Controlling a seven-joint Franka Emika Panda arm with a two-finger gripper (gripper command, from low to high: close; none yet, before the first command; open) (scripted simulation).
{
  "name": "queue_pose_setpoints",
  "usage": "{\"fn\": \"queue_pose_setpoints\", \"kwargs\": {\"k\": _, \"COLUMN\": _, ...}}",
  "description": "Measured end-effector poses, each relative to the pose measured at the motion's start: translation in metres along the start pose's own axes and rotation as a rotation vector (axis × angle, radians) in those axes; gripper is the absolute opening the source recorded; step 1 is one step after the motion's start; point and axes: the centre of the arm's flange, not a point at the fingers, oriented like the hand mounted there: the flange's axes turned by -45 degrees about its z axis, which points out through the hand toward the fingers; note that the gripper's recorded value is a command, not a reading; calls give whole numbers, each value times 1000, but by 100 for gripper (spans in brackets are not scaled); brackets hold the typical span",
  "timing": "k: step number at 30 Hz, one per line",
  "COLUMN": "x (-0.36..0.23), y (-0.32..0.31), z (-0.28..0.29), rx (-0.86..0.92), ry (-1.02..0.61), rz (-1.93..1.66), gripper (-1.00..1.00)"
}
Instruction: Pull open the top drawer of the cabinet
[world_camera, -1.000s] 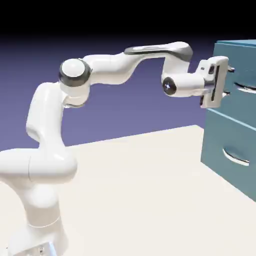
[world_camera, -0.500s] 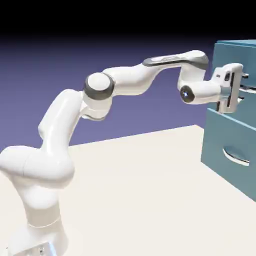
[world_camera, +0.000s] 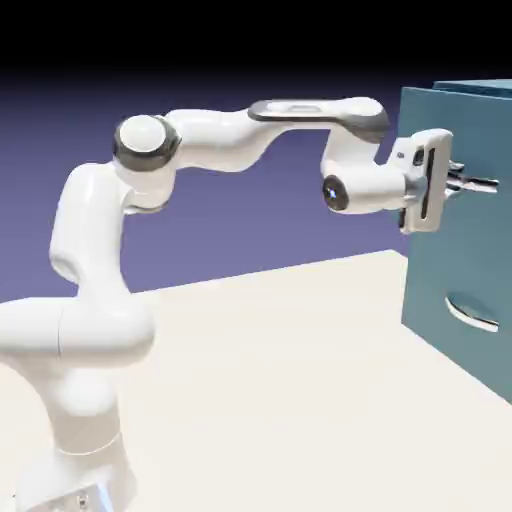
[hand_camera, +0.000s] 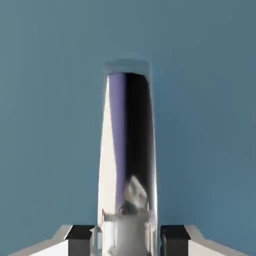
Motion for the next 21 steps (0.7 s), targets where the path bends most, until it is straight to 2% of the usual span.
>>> {"fn": "queue_pose_setpoints", "kwargs": {"k": 18, "x": 0, "y": 0, "z": -154, "rx": 0, "ry": 0, "rz": 0, "gripper": -100}}
{"fn": "queue_pose_setpoints", "kwargs": {"k": 19, "x": 1, "y": 0, "z": -162, "rx": 0, "ry": 1, "rz": 0, "gripper": 100}}
{"fn": "queue_pose_setpoints", "kwargs": {"k": 21, "x": 0, "y": 0, "z": -162, "rx": 0, "ry": 0, "rz": 1, "gripper": 100}}
